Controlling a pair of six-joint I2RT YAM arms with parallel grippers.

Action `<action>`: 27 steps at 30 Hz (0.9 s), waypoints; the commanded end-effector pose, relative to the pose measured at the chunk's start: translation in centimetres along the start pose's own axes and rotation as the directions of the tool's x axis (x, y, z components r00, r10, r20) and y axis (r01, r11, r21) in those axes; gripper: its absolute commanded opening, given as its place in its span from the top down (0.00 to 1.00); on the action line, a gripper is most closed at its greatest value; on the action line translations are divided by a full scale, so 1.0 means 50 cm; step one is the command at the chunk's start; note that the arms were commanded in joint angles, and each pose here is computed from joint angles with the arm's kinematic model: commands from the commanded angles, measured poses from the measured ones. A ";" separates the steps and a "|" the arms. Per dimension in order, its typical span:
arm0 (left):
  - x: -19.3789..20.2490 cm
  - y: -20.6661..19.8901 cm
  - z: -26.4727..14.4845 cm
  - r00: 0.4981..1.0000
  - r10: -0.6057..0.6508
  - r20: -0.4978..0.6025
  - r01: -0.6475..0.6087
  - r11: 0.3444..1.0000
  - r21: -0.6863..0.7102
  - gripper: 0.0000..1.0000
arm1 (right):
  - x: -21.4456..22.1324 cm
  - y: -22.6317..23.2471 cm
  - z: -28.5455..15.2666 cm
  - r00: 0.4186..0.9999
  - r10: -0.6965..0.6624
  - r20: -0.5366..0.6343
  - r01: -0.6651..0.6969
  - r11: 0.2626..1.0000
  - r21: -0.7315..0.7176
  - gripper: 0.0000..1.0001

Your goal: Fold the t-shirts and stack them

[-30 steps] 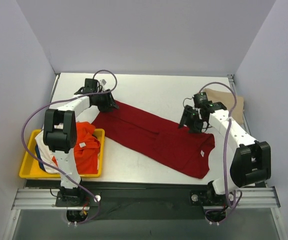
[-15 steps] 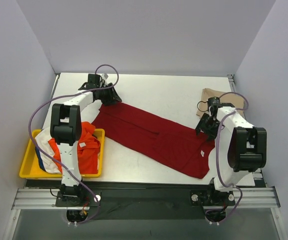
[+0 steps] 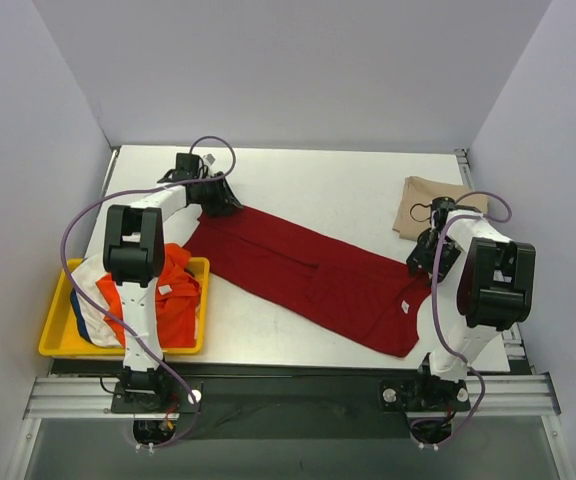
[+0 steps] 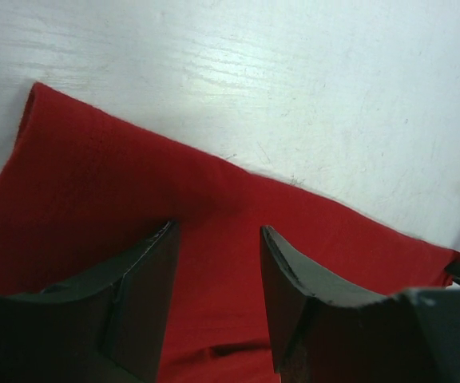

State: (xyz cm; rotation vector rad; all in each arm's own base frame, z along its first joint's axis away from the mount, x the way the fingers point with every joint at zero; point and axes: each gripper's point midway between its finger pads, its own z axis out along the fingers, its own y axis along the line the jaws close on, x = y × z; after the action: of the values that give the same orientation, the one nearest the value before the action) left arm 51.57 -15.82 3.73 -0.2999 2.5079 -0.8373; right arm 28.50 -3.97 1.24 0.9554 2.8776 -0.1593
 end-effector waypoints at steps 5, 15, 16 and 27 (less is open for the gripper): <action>-0.029 0.005 0.004 0.999 0.016 0.028 -0.016 1.000 -0.005 0.45 | 0.026 -0.050 0.006 0.998 -0.024 -0.053 0.029 0.994 0.104 0.56; -0.025 0.048 0.007 1.000 0.009 0.011 -0.009 0.999 -0.052 0.45 | 0.033 -0.056 0.008 0.997 -0.040 -0.073 0.050 0.988 0.145 0.62; -0.027 0.051 0.006 1.000 0.007 0.014 -0.007 0.998 -0.055 0.45 | 0.032 -0.054 0.009 0.996 -0.041 -0.075 0.052 0.988 0.146 0.62; -0.117 -0.043 -0.058 0.991 0.056 0.119 -0.062 0.997 0.049 0.41 | -0.005 -0.011 -0.058 0.996 -0.086 -0.015 0.087 0.992 0.090 0.51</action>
State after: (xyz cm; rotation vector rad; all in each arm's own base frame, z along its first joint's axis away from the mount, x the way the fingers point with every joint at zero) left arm 53.19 -14.16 4.25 -0.3023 2.4869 -0.8231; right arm 27.90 -4.16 1.61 0.8995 2.9540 -0.2759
